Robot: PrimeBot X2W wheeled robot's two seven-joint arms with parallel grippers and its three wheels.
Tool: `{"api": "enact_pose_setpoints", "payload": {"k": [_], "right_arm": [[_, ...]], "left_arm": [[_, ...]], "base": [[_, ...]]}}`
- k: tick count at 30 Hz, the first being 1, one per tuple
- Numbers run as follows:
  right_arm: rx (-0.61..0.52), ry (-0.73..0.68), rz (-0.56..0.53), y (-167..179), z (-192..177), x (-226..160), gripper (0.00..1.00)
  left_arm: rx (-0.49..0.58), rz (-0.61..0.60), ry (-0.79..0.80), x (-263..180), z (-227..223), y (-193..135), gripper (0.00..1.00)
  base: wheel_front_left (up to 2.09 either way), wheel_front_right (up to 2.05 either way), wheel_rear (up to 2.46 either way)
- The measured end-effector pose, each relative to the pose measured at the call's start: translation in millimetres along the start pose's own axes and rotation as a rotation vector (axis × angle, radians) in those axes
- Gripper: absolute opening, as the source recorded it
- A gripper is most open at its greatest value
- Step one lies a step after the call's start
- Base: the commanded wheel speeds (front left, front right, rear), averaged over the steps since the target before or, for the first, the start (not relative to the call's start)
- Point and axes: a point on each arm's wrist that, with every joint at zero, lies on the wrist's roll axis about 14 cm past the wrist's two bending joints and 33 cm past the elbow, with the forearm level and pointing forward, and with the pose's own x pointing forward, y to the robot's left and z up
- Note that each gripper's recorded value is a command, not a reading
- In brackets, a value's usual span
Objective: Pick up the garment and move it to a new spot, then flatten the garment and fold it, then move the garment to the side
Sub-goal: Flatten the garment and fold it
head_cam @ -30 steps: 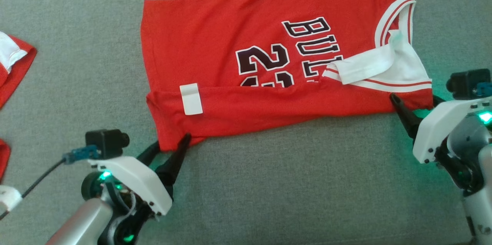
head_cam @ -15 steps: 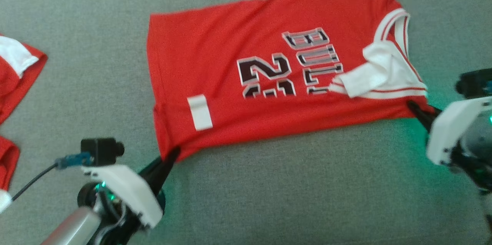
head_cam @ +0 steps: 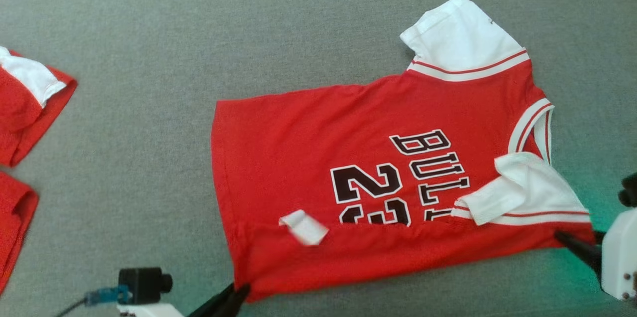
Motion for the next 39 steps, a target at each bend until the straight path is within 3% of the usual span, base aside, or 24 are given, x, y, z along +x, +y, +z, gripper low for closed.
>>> {"api": "enact_pose_setpoints", "payload": {"k": [1, 2, 8, 12, 15, 16, 17, 18, 21, 26, 32, 39], "right_arm": [[-0.004, -0.011, -0.009, -1.4, 0.8, -1.0, 1.00], [-0.008, -0.028, -0.016, -2.2, 3.2, -2.0, 1.00], [-0.021, -0.118, -0.031, -3.1, 20.8, -11.7, 1.00], [-0.060, -0.183, -0.044, -5.5, 44.7, -23.8, 1.00], [-0.123, -0.290, -0.049, 0.4, 90.1, -35.5, 1.00], [-0.123, -0.290, -0.049, 0.4, 90.1, -35.5, 1.00], [-0.173, -0.393, -0.067, 3.6, 133.3, -43.4, 1.00], [-0.173, -0.393, -0.067, 3.6, 133.3, -43.4, 1.00], [-0.246, -0.546, -0.125, 5.0, 199.6, -51.4, 1.00], [-0.285, -0.570, -0.141, 15.2, 254.5, -4.1, 1.00], [-0.280, -0.461, -0.101, 30.5, 265.1, 73.1, 1.00], [-0.289, -0.410, -0.097, 36.9, 269.9, 113.2, 1.00]], "left_arm": [[-0.003, 0.007, -0.009, 1.5, -1.3, 0.7, 0.46], [-0.005, 0.015, -0.023, 3.0, -1.0, 1.4, 1.00], [0.007, 0.043, -0.056, 3.8, 0.9, 6.7, 1.00], [0.049, 0.124, -0.110, -7.1, 19.8, 27.1, 1.00], [0.115, 0.206, -0.166, -14.5, 46.9, 45.7, 1.00], [0.115, 0.206, -0.166, -14.5, 46.9, 45.7, 1.00], [0.167, 0.232, -0.226, -11.1, 76.6, 49.4, 1.00], [0.167, 0.232, -0.226, -11.1, 76.6, 49.4, 1.00], [0.233, 0.234, -0.336, 3.9, 133.1, 44.0, 1.00], [0.318, 0.258, -0.379, 43.5, 188.0, 48.2, 1.00], [0.316, 0.276, -0.276, 72.6, 179.7, 69.6, 1.00], [0.329, 0.272, -0.268, 77.8, 187.3, 72.6, 1.00]], "base": [[0.00, 0.00, 0.00], [0.00, 0.00, 0.00], [0.00, 0.00, 0.00], [0.00, 0.00, 0.00], [0.00, 0.00, 0.00], [0.00, 0.00, 0.00], [0.00, 0.00, 0.00], [0.00, 0.00, 0.00], [0.00, 0.00, 0.00], [0.00, 0.00, 0.00], [0.00, 0.00, 0.00], [0.00, 0.00, 0.00]]}}
